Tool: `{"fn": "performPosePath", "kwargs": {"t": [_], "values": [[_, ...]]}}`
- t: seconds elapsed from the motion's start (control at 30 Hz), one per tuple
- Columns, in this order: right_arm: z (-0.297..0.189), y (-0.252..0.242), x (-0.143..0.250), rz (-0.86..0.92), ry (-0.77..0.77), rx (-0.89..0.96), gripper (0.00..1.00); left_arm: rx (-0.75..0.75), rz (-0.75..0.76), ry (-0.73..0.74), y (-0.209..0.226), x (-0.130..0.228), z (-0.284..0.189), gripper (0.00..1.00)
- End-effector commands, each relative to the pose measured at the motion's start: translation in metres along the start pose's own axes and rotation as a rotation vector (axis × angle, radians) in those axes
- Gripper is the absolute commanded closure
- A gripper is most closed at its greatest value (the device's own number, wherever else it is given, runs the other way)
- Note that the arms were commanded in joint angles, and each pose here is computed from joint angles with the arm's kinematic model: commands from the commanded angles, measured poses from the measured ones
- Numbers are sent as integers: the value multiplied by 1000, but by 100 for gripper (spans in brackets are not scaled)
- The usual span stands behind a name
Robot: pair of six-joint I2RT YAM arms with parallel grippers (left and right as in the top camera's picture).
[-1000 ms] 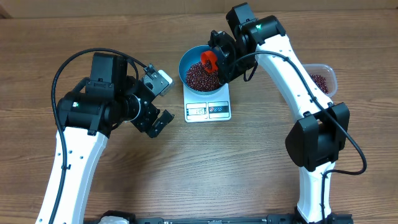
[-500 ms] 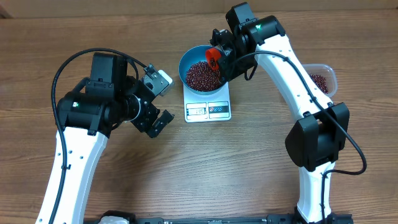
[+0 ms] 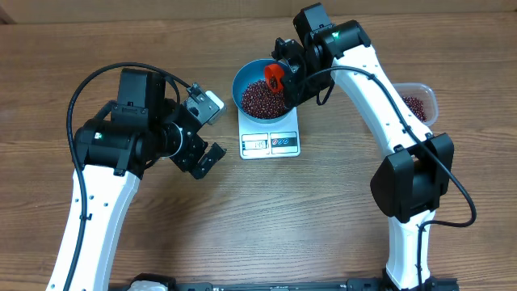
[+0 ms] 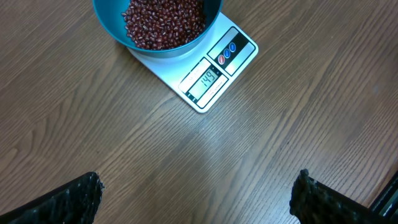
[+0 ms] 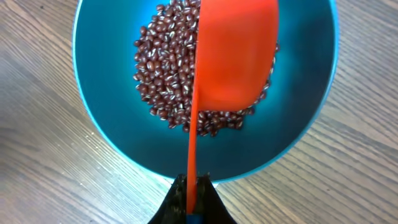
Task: Scoop item into bowl and weigh 150g on scale
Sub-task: 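Tilt the scoop over the bowl to pour beans with the right gripper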
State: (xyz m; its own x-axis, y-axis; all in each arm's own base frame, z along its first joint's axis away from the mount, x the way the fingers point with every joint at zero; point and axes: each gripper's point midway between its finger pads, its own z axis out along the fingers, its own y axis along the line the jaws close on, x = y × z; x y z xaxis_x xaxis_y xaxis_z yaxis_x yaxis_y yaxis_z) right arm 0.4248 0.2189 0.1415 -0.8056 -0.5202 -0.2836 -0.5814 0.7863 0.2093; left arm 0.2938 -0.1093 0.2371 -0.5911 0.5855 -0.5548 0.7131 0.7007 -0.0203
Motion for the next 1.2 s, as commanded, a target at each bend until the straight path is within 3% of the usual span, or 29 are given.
{"fn": "performPosePath", "kwargs": {"t": [0.0, 0.73, 1.17], "values": [[-29, 8, -14, -8, -84, -19, 96, 8, 26, -14, -1, -5, -2, 0], [-30, -7, -10, -33, -65, 55, 96, 8, 26, -14, -1, -5, -2, 1], [-31, 3, -12, -20, -85, -20, 96, 8, 26, -14, -1, -5, -2, 0]]}}
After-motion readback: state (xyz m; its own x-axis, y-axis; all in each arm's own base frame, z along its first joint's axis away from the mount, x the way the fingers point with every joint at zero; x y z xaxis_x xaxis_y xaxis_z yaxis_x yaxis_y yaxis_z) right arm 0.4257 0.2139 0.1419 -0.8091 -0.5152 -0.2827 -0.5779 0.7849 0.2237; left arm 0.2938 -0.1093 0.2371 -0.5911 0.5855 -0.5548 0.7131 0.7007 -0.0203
